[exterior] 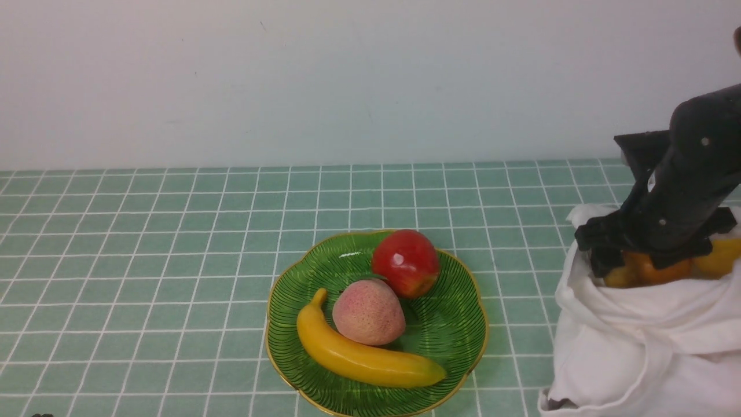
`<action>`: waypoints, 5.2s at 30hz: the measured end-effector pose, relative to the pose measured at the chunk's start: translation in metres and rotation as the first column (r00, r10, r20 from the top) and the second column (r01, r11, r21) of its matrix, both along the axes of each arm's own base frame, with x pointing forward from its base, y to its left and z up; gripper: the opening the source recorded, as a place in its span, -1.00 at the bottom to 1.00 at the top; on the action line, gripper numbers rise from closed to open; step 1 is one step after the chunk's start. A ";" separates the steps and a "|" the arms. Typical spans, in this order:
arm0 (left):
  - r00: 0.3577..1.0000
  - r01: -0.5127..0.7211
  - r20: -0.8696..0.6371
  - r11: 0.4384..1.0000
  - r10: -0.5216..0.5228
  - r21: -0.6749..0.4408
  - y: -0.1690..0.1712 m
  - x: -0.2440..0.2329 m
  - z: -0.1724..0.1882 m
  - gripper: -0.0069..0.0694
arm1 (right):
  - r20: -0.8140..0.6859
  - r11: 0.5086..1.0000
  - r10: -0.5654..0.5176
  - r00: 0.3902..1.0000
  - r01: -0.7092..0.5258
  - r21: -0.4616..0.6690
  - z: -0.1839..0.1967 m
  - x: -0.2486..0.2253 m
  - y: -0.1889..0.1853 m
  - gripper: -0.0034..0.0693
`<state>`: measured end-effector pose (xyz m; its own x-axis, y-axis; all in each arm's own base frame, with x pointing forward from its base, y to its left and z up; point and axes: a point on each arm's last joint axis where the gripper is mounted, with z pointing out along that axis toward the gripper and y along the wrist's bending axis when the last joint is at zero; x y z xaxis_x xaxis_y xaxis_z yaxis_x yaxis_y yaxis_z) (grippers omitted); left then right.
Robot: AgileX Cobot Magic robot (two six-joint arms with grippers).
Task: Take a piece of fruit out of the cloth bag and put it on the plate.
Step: Use the right arm to grab a kiwi from the bag
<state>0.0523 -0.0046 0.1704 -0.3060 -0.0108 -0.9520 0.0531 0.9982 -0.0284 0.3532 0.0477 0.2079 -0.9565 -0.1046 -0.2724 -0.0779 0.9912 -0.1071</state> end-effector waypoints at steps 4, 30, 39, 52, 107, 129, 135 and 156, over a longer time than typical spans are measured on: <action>1.000 0.000 0.000 1.000 0.000 0.000 0.000 0.000 0.000 -0.84 | 0.001 1.000 0.009 1.000 -0.009 -0.017 0.000 0.000 -0.001 0.60; 1.000 0.000 0.000 1.000 0.000 0.000 0.000 0.000 0.000 -0.84 | -0.059 0.999 0.007 0.998 -0.010 -0.052 0.030 -0.022 -0.007 0.10; 1.000 0.000 0.000 1.000 0.000 0.000 0.000 0.000 0.000 -0.84 | -0.054 0.995 -0.004 0.999 -0.001 -0.102 0.064 -0.046 -0.016 -0.90; 1.000 0.000 0.000 1.000 0.000 0.000 0.000 0.000 0.000 -0.84 | -0.044 0.997 0.074 0.996 -0.073 0.022 0.060 -0.043 -0.003 -0.61; 1.000 0.000 0.000 1.000 0.000 0.000 0.000 0.000 0.000 -0.84 | -0.089 0.998 -0.023 0.996 0.017 -0.067 0.048 -0.036 -0.024 0.14; 1.000 0.000 0.000 1.000 0.000 0.000 0.000 0.000 0.000 -0.84 | -0.057 0.992 -0.015 0.998 0.007 -0.129 0.071 -0.051 -0.032 0.14; 1.000 0.000 0.000 1.000 0.000 0.000 0.000 0.000 0.000 -0.84 | -0.016 0.970 -0.061 0.998 0.055 -0.236 0.075 -0.049 -0.044 0.14; 1.000 0.000 0.000 1.000 0.000 0.000 0.000 0.000 0.000 -0.84 | -0.075 0.972 -0.102 0.992 0.083 -0.218 0.053 -0.038 -0.041 0.47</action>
<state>0.0523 -0.0046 0.1704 -0.3060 -0.0108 -0.9520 0.0531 0.9982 -0.0284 0.3151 0.0071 0.2604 -0.9835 -0.0615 -0.1703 -0.0049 0.9493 -0.3143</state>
